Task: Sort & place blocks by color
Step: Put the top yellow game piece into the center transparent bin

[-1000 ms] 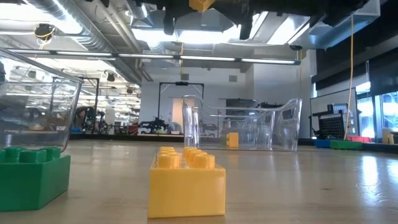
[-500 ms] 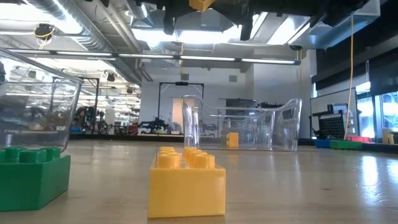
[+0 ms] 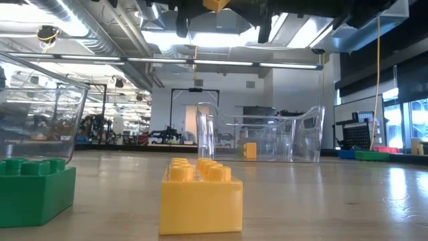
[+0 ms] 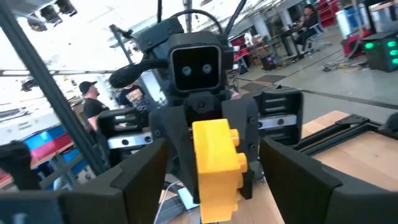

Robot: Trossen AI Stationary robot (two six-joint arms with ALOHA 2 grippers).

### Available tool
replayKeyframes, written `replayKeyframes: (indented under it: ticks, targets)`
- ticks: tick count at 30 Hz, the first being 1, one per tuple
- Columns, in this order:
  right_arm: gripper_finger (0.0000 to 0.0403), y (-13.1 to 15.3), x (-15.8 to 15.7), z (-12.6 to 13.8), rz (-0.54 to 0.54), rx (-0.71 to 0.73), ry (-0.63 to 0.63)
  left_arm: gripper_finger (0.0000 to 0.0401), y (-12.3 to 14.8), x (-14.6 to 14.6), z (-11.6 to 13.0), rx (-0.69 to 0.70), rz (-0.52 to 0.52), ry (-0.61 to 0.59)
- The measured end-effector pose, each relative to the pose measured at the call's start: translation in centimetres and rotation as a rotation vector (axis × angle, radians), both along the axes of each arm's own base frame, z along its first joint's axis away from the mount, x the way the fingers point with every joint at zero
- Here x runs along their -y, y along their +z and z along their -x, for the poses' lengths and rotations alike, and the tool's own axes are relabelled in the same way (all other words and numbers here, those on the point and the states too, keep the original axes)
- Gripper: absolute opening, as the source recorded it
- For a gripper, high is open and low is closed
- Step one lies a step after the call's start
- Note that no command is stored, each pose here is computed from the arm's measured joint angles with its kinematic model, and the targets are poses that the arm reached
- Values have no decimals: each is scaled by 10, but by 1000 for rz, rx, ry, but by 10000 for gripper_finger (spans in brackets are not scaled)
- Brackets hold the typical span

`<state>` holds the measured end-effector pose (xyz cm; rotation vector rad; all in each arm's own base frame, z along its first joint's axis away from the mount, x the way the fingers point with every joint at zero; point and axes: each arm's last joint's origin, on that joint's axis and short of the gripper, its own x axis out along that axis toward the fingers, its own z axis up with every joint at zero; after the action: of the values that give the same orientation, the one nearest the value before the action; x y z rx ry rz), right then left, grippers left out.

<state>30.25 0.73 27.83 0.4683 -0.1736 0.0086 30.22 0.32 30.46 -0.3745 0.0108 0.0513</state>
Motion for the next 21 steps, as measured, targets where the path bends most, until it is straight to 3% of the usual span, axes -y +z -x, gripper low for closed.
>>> replayKeyframes:
  ticks: [13, 21]
  targets:
    - [257, 5, 0, 5, 31, -1, 21, 81, 0, -1, 3, -30, -13, -1]
    - [257, 39, 8, 63, 120, -156, -27, 81, 17, -8, 29, -63, -39, 27]
